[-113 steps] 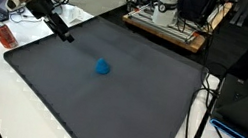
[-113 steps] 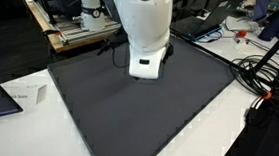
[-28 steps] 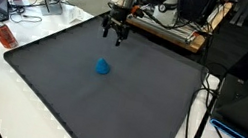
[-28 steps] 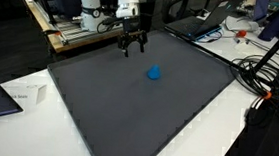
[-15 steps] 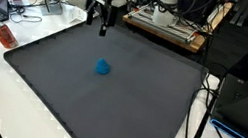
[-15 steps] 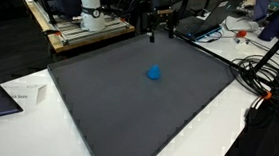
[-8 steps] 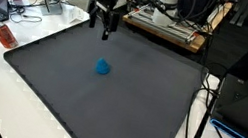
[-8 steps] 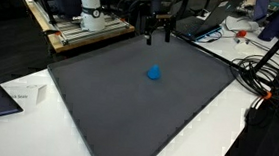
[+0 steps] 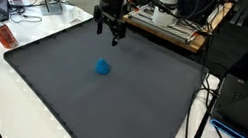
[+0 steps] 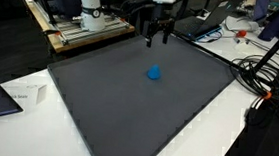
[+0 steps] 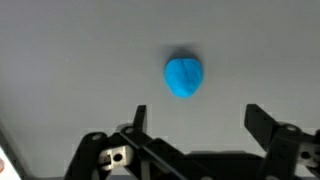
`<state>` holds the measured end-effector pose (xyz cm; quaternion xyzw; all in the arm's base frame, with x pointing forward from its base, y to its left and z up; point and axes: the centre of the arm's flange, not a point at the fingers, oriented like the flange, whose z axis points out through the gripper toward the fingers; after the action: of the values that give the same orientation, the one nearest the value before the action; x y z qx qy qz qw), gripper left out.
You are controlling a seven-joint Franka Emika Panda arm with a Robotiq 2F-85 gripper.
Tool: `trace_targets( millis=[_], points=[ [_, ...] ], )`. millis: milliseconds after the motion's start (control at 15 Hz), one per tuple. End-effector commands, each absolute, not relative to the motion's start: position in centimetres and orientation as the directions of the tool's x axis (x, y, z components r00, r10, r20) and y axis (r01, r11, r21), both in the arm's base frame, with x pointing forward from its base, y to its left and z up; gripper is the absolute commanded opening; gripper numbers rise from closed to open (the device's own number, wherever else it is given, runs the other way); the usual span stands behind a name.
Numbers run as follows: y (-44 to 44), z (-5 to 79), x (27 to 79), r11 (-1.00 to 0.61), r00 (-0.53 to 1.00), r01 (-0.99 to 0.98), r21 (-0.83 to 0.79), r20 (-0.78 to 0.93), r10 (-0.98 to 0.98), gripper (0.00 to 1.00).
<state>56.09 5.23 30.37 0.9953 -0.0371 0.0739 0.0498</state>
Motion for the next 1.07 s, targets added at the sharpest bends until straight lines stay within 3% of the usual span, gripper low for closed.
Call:
trace_targets(
  millis=[0,1000],
  points=[
    [4.7,30.0,57.0,-0.996,0.992,-0.071,0.049,0.103,-0.066,1.00],
    [4.8,24.4,58.9,-0.997,0.997,-0.060,0.043,0.059,-0.058,1.00]
  ],
)
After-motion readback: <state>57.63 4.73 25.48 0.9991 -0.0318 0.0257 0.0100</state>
